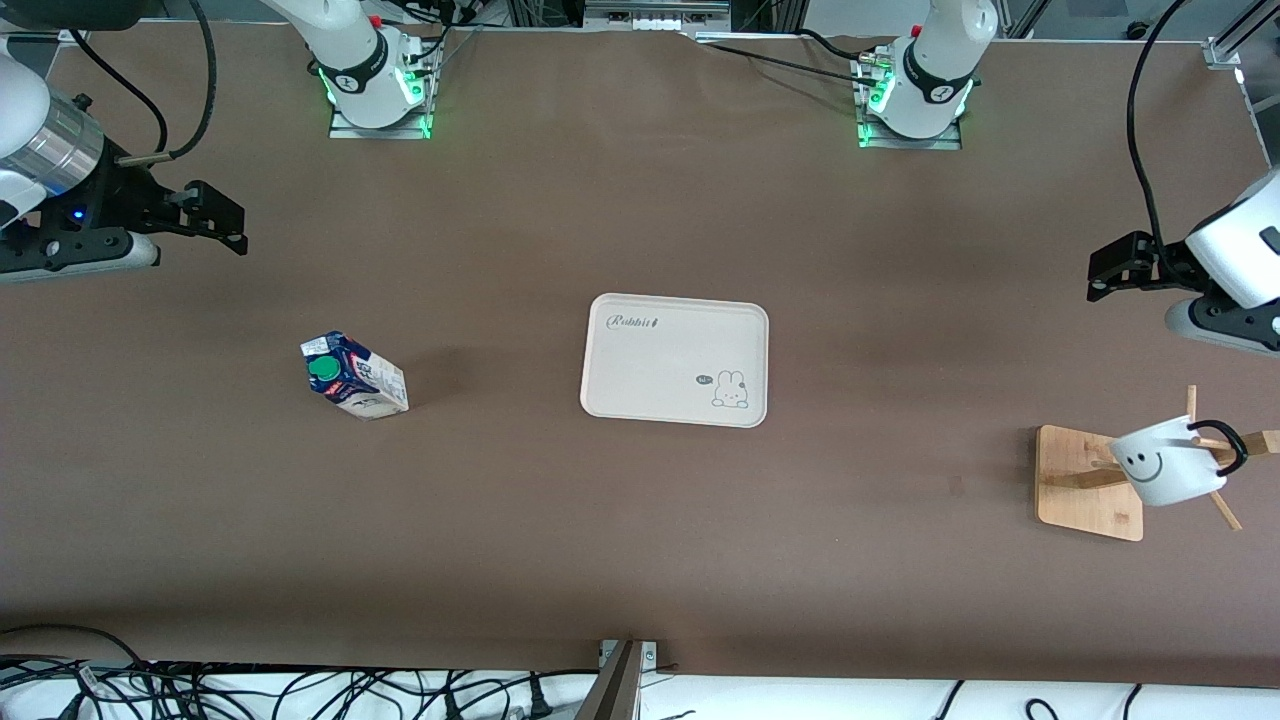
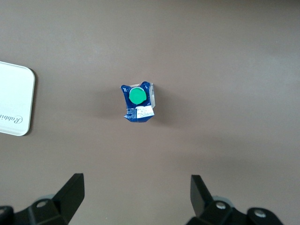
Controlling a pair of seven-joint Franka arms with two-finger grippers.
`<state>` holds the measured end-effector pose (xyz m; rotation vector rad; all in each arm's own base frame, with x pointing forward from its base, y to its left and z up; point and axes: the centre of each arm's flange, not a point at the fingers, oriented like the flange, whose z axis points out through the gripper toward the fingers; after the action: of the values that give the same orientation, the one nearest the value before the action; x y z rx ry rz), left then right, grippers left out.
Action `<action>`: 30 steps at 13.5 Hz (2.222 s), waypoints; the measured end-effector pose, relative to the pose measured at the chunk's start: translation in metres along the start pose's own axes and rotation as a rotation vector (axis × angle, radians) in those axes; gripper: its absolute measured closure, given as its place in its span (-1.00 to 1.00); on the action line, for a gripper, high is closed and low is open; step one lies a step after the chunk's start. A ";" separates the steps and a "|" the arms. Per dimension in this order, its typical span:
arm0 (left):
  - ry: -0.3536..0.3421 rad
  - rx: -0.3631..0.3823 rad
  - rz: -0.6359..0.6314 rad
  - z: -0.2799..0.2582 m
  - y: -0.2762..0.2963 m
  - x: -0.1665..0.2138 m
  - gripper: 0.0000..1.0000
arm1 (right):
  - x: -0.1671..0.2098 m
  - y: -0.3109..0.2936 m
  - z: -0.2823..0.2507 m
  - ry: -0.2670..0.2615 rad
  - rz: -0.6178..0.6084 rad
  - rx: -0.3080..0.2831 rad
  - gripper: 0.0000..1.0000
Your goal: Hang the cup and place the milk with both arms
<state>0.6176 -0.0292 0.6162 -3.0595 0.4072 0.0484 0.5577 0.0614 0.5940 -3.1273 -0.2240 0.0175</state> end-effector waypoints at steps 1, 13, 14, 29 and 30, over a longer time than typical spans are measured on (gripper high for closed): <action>0.039 0.012 0.001 0.004 0.002 -0.004 -1.00 | 0.000 0.000 0.000 0.000 0.000 0.000 -1.00; 0.112 0.034 -0.065 0.018 0.012 -0.052 -1.00 | 0.000 -0.001 0.000 0.000 -0.001 0.000 -1.00; 0.119 0.036 -0.066 0.012 0.012 -0.052 -1.00 | 0.000 -0.001 0.000 0.000 -0.001 0.000 -1.00; 0.091 -0.064 -0.083 -0.017 0.022 -0.062 -1.00 | 0.000 0.000 0.000 0.001 -0.001 0.000 -1.00; 0.089 -0.065 -0.081 -0.017 0.023 -0.061 -1.00 | 0.000 0.000 0.000 0.001 0.000 0.000 -1.00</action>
<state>0.5530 -0.0360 0.6340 -3.1469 0.2914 -0.0797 0.5577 0.0618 0.5942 -3.1273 -0.2248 0.0165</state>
